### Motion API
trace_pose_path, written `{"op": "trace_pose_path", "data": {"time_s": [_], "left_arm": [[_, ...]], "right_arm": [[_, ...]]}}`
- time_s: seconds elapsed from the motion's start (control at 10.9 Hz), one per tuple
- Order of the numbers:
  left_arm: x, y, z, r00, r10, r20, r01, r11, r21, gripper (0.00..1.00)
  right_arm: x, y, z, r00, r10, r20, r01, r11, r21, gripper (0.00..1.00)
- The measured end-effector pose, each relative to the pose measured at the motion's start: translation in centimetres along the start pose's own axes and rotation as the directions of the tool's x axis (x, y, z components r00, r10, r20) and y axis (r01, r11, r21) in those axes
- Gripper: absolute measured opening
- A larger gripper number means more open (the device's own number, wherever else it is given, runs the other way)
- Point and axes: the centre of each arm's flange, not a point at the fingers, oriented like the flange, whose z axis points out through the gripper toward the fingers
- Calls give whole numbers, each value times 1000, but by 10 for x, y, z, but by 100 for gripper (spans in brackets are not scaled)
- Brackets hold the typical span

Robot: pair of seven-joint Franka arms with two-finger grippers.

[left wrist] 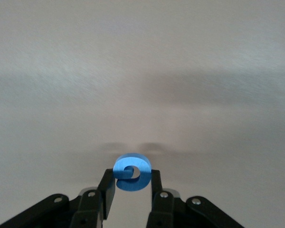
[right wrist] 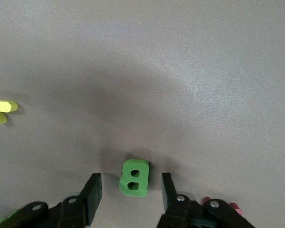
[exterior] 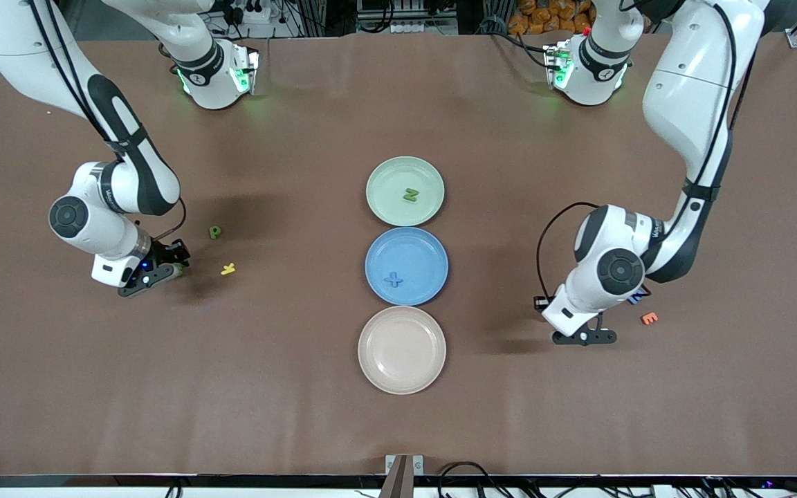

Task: Sort letters by color into matching plates
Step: 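Place the C on the blue plate while the right gripper grasps the green B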

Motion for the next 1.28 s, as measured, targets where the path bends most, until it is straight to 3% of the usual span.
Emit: {"op": "trace_pose_path", "data": {"time_s": [0.73, 0.82, 0.92, 1.1, 1.28], "left_arm": [[-46, 118, -13, 997, -80, 2, 80, 996, -26, 35], [-54, 132, -14, 996, -84, 2, 84, 996, -27, 35], [-63, 148, -14, 996, -88, 3, 88, 996, -27, 35], [-82, 178, -15, 997, -73, 2, 73, 997, -27, 35], [-101, 206, -20, 999, -39, 2, 39, 999, -25, 35]], "right_arm": [[0, 0, 6, 1000, 2, 8, -2, 1000, 6, 49], [1, 1, 5, 1000, 3, 5, -3, 1000, 4, 40], [1, 1, 5, 1000, 3, 4, -3, 1000, 4, 39], [2, 2, 5, 1000, 4, 3, -4, 1000, 3, 27], [2, 2, 5, 1000, 5, 3, -5, 1000, 3, 27]]}}
